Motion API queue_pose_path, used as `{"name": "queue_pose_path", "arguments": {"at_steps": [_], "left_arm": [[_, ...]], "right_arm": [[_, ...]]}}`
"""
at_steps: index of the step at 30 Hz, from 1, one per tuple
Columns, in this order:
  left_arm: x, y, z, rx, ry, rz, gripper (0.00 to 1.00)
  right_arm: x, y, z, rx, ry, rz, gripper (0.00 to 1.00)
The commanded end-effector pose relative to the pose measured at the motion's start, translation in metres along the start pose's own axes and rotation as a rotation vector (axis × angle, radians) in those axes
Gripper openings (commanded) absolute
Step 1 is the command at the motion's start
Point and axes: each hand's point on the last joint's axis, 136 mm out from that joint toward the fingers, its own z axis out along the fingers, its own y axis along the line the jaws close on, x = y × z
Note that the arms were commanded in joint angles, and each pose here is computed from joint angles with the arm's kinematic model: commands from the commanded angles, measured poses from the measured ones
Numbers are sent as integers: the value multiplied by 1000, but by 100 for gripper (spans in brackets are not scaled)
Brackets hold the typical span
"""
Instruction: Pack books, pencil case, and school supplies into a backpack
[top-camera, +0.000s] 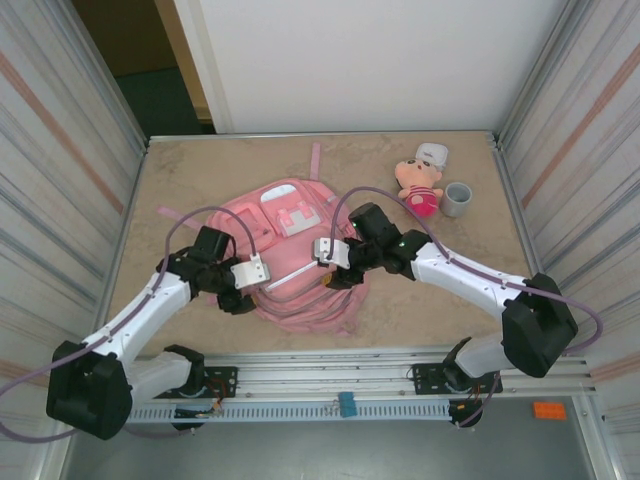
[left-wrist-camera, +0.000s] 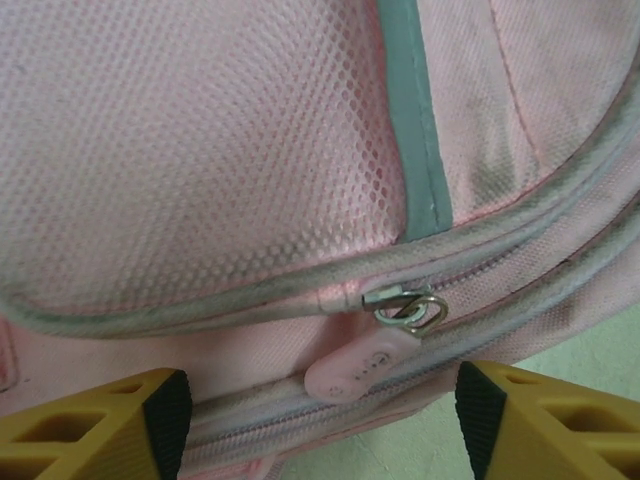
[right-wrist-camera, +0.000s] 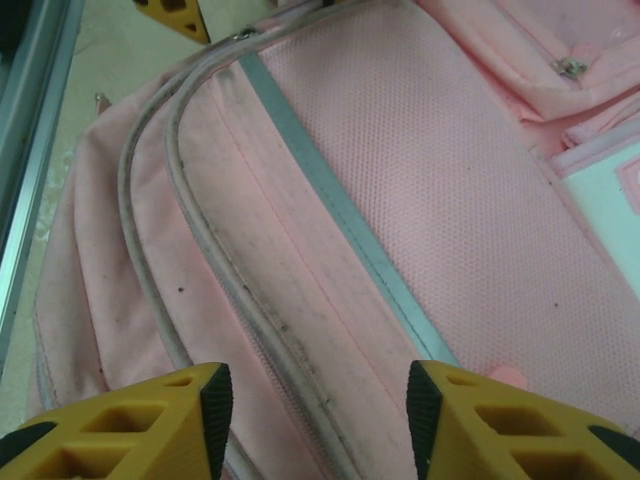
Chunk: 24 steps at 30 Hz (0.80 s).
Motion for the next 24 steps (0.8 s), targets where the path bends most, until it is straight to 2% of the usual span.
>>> {"name": "queue_pose_path", "arguments": {"at_steps": [1, 12, 21, 23, 24], "left_arm": [[-1, 9, 5, -48, 6, 44, 68], [-4, 1, 14, -37, -4, 85, 32], [-13, -22, 0, 25, -63, 98, 17], [-15, -26, -1, 34, -79, 90, 17], [-17, -27, -2, 40, -92, 86, 16]], "right_arm": [[2, 2, 6, 12, -5, 10, 56], [-1, 12, 29, 21, 6, -40, 66], [4, 18, 52, 11, 36, -92, 67], [4, 16, 55, 23, 31, -94, 62], [3, 13, 56, 35, 29, -93, 57]]}}
